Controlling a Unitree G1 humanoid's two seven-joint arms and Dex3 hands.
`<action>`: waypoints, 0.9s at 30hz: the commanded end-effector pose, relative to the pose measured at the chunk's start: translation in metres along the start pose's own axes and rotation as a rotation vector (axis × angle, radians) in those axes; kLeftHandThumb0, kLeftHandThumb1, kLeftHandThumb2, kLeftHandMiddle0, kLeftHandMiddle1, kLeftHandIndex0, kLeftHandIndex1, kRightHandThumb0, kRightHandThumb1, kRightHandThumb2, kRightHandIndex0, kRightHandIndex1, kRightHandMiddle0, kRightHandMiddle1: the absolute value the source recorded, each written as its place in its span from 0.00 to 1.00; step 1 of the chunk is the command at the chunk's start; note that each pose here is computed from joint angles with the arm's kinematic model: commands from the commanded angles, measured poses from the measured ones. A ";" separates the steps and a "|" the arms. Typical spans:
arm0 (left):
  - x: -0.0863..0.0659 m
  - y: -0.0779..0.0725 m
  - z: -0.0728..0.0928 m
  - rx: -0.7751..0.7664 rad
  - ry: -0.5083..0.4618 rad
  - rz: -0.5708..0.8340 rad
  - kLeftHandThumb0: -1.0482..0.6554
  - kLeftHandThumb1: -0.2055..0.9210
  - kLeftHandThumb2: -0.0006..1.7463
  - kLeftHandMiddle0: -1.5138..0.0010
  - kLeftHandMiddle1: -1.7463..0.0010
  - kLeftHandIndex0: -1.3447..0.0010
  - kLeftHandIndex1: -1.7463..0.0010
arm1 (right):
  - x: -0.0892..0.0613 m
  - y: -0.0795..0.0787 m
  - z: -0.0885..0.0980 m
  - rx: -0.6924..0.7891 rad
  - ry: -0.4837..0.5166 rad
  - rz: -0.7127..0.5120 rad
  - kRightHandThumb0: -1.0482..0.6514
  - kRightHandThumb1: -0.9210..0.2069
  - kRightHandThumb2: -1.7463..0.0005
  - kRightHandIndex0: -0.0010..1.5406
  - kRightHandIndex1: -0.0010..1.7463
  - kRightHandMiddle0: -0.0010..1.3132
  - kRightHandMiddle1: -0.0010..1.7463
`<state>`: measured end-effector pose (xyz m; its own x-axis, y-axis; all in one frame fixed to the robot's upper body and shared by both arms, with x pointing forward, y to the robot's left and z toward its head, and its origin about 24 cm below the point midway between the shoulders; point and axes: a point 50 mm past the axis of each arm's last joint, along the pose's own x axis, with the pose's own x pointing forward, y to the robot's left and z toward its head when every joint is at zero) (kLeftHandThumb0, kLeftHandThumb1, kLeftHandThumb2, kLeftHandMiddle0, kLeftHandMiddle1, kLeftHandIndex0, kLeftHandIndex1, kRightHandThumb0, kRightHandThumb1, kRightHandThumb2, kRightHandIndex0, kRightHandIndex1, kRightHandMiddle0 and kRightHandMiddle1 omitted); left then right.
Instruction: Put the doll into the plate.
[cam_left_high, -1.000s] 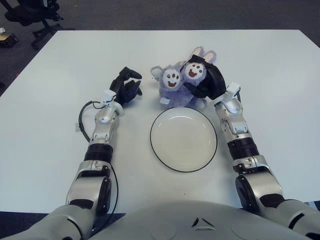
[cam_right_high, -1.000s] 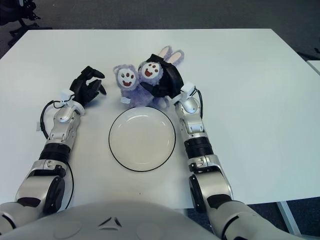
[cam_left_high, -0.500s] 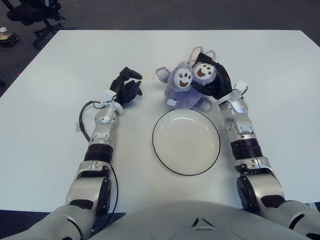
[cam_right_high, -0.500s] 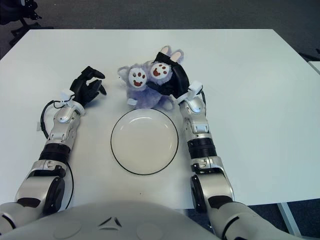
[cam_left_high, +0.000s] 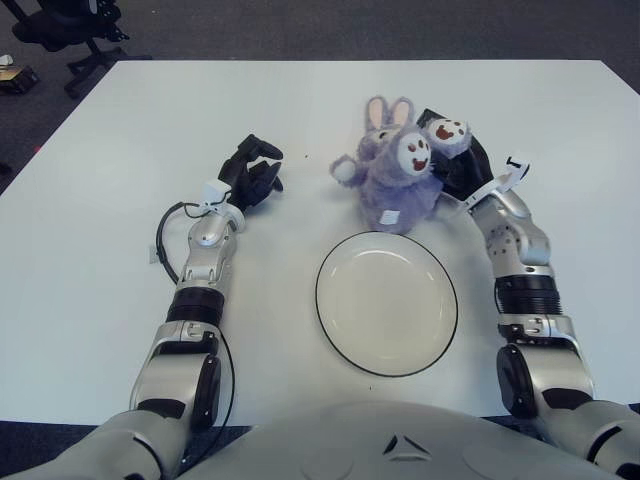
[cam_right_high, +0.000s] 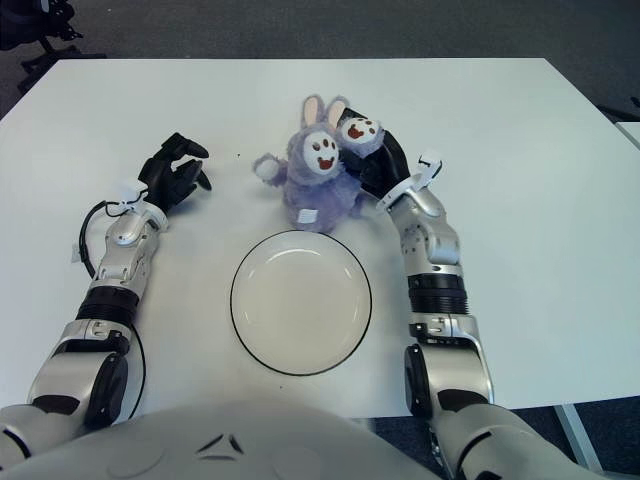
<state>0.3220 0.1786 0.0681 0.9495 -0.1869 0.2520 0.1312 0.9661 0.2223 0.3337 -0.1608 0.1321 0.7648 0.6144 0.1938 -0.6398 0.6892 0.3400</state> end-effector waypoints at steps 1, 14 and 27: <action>-0.015 -0.002 -0.016 0.074 0.016 -0.003 0.40 1.00 0.16 0.53 0.00 0.66 0.15 | 0.003 -0.003 0.002 0.053 0.020 0.031 0.51 0.00 0.96 0.68 1.00 0.60 1.00; -0.005 0.006 -0.007 0.288 -0.078 -0.065 0.59 0.99 0.15 0.66 0.13 0.67 0.28 | 0.016 -0.004 -0.001 0.134 0.088 0.068 0.53 0.01 0.96 0.67 1.00 0.58 1.00; 0.007 0.003 0.005 0.386 -0.199 -0.102 0.61 1.00 0.16 0.72 0.20 0.68 0.18 | 0.029 -0.008 -0.005 0.208 0.117 0.125 0.54 0.01 0.96 0.67 1.00 0.57 1.00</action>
<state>0.3296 0.1805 0.0803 0.8663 -0.3282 0.3766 0.0700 0.8263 0.5589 0.3557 -0.1492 0.1286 0.6764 0.7235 0.1382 -0.6846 0.5483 0.4803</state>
